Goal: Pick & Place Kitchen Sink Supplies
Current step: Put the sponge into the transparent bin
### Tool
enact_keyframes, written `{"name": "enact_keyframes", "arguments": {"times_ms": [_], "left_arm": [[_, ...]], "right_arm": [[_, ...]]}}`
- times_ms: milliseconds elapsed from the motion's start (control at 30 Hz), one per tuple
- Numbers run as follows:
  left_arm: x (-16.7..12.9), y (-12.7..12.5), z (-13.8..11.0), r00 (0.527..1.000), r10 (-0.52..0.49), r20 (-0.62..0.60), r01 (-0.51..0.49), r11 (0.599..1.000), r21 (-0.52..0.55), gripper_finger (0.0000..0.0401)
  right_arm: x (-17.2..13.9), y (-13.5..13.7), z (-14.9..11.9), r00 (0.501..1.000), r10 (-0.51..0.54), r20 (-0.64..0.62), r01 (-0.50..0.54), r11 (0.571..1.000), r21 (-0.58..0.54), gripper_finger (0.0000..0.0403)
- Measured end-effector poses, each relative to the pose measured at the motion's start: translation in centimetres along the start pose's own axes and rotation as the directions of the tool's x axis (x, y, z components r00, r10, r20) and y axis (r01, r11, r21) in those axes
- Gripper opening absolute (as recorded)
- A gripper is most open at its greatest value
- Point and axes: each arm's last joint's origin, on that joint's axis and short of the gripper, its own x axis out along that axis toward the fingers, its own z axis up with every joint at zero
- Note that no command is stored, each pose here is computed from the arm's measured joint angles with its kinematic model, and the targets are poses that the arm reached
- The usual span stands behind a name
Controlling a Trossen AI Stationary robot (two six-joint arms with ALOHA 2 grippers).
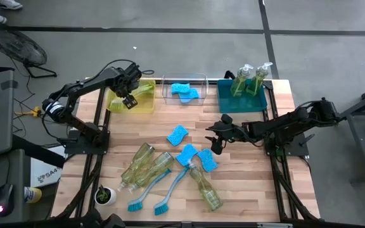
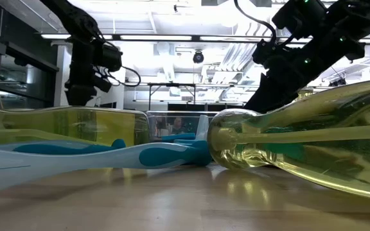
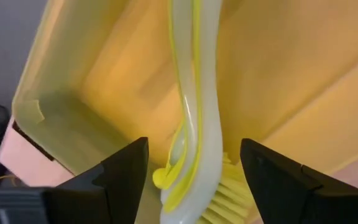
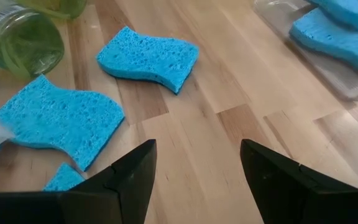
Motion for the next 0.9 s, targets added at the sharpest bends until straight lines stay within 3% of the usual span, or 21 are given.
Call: {"name": "enact_keyframes", "arguments": {"times_ms": [333,567,900], "left_arm": [[-1.7,0.2,-0.3,0.994,-0.070,0.088,0.076,0.995,-0.069,0.0250],[-4.6,-0.4,-1.3,0.967,-0.088,0.237,0.116,0.988,-0.106,0.0250],[-9.6,-5.4,-2.1,0.842,-0.218,0.494,0.202,0.976,0.085,0.0250]], "right_arm": [[-0.1,0.2,-0.9,0.985,0.121,-0.123,-0.124,0.992,-0.017,0.0227],[-0.2,0.2,-1.6,0.956,0.191,-0.220,-0.204,0.978,-0.034,0.0227],[-0.8,2.1,-1.8,0.922,0.321,-0.215,-0.364,0.909,-0.205,0.0227]]}}
